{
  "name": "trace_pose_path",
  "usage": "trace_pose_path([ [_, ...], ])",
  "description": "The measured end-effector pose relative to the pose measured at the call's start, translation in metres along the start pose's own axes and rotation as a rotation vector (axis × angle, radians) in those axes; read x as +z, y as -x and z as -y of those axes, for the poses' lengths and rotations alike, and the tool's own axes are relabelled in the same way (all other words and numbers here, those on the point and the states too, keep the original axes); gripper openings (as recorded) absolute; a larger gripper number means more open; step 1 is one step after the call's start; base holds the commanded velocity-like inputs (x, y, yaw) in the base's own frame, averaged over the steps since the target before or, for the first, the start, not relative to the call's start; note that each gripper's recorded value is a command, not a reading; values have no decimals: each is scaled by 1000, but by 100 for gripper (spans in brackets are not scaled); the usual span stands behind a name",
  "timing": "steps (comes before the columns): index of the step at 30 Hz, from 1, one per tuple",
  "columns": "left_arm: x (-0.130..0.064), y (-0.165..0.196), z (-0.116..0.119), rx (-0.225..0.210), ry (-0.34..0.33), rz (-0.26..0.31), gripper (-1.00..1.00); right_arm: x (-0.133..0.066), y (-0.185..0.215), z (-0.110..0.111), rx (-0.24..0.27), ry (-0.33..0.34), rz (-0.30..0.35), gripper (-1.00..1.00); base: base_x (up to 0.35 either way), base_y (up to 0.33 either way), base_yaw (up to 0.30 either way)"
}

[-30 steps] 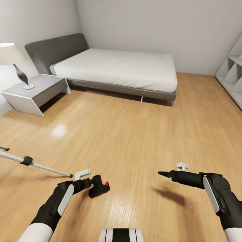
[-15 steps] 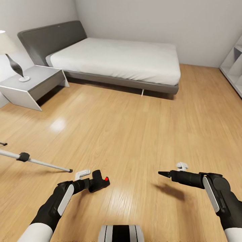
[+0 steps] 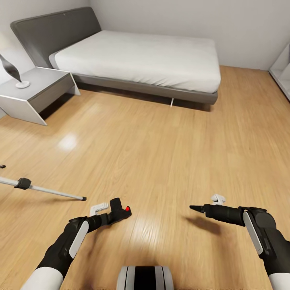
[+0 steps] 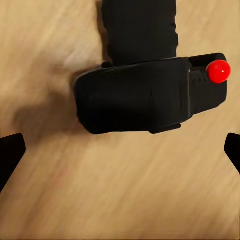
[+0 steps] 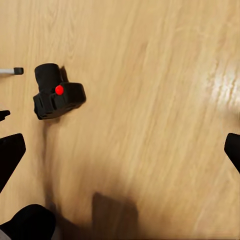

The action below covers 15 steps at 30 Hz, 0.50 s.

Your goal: Attach the digital camera to the camera tripod in the bedroom.

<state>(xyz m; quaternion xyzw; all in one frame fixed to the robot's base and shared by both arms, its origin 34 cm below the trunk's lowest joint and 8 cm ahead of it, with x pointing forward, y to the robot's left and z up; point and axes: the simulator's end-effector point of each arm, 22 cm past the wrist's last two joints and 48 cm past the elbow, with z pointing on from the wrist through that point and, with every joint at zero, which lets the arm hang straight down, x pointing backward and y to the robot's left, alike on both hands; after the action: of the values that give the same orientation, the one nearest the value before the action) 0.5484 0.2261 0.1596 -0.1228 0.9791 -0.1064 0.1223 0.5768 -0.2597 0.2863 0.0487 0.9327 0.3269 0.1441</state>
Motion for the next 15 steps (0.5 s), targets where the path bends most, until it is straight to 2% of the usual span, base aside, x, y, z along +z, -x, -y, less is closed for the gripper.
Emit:
trace_pose_path([
  [15, 22, -26, -12, -11, 17, -58, 100, 19, -20, 20, 36, -11, -48, 100, 0, 0, 0],
])
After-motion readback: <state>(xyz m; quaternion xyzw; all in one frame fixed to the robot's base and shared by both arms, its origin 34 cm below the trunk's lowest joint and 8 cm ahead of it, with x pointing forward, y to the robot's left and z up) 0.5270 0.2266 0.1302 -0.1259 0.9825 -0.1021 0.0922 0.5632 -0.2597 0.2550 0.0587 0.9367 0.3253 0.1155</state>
